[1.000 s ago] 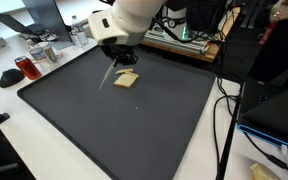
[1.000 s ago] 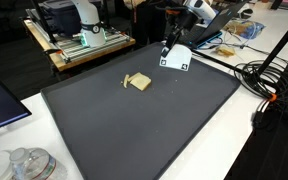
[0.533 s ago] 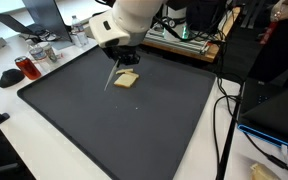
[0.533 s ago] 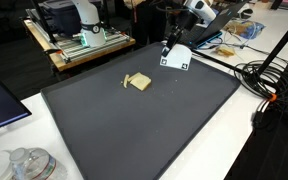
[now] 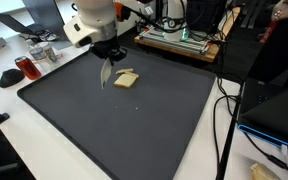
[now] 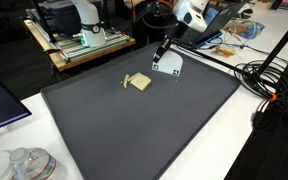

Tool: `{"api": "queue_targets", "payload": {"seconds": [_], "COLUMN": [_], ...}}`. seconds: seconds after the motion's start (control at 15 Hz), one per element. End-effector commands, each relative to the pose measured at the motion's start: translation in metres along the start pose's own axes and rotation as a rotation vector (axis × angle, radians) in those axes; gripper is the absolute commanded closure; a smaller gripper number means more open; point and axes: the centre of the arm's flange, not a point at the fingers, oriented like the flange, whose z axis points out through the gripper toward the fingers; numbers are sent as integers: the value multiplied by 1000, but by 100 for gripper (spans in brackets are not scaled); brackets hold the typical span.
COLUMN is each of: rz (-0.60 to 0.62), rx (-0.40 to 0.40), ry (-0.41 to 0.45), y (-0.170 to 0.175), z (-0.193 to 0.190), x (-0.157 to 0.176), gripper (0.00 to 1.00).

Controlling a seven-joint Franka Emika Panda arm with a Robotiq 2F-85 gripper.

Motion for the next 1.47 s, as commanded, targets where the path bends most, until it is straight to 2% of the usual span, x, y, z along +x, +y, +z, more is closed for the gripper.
{"api": "queue_targets", "payload": {"seconds": [0.0,0.53,0.73,0.87,1.13,1.4], "rz": [-40,21,57,110,177,241], "rx": [133,356,429,467,500,488], "ry": [6,62,105,164,262,333], "y": [29,90,108,115,123,124], "z": [17,61,78,88,101,107], "x": [-7,-46,-63,-75,-100,-128], "gripper": [99,99,99,99,99,99]}}
